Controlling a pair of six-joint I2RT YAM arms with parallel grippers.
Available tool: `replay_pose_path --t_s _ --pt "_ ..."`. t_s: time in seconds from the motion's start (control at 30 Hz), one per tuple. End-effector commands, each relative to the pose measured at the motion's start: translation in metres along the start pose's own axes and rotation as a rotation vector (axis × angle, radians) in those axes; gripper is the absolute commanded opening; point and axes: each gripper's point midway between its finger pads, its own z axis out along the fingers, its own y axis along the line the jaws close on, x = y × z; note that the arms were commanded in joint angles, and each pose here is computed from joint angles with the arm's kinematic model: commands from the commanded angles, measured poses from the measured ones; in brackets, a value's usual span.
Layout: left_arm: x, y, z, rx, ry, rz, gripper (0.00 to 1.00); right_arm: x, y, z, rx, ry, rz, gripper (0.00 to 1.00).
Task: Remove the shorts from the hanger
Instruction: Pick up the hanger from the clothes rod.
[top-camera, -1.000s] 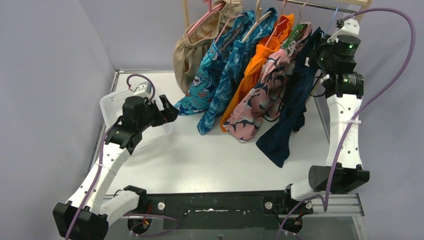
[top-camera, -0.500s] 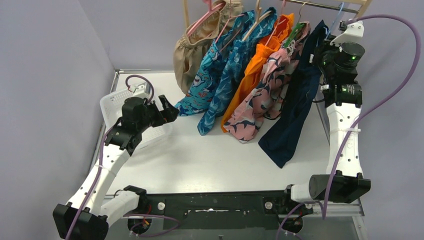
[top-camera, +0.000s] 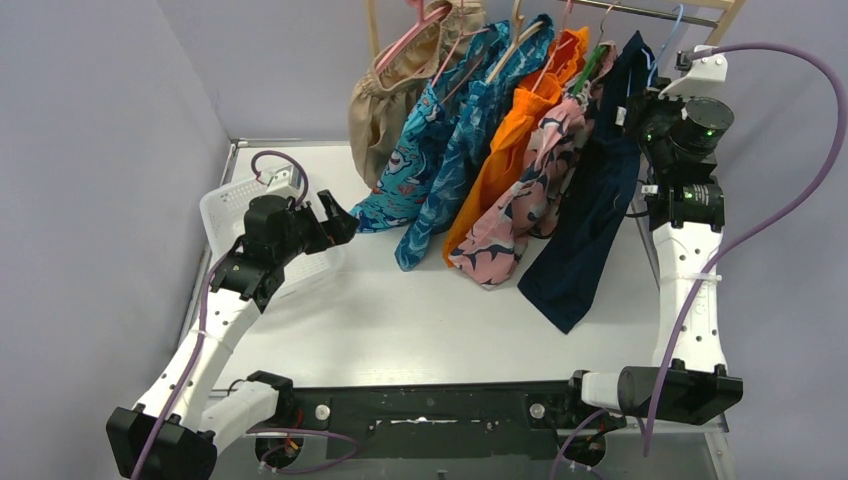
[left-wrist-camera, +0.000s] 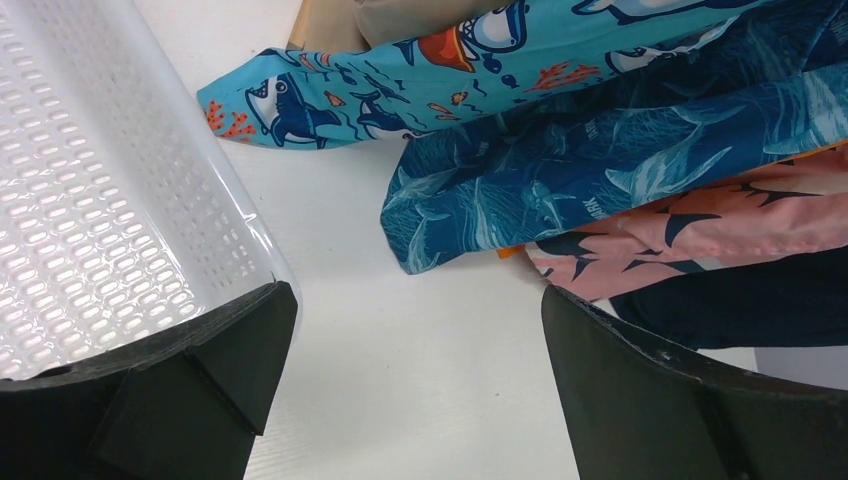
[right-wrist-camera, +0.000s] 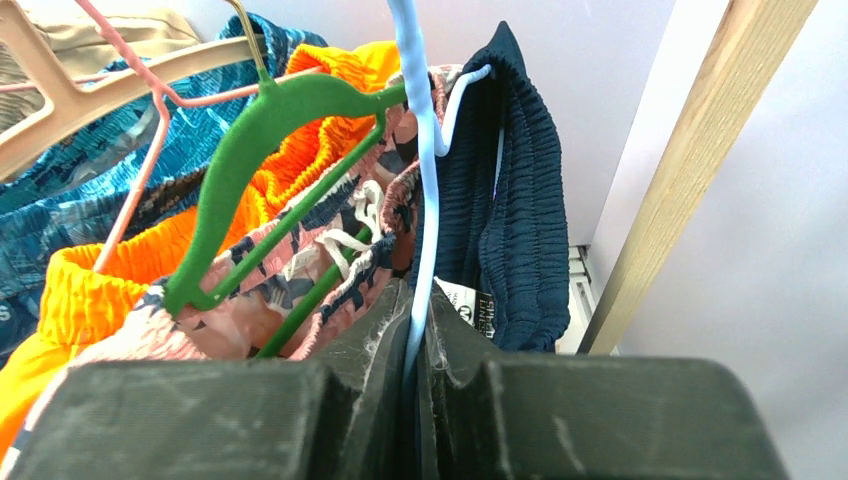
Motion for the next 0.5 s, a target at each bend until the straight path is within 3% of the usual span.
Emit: replay_pose_path --t_s 0.0,0.27,0.47 --pt "-0.018 -0.014 -0.001 0.062 -0.064 0.0 0.97 -0.09 0.012 -0.028 -0.037 -0.256 -0.062 0.0" --pt "-0.019 -0.016 -0.002 0.067 -0.06 0.005 0.97 -0.076 0.014 -0.05 -0.031 -0.216 -0.024 0.0" --pt "-0.03 -0.021 -0.011 0.074 -0.09 0.012 0.97 -0.073 0.013 -0.092 0.008 -0.151 0.015 0.0"
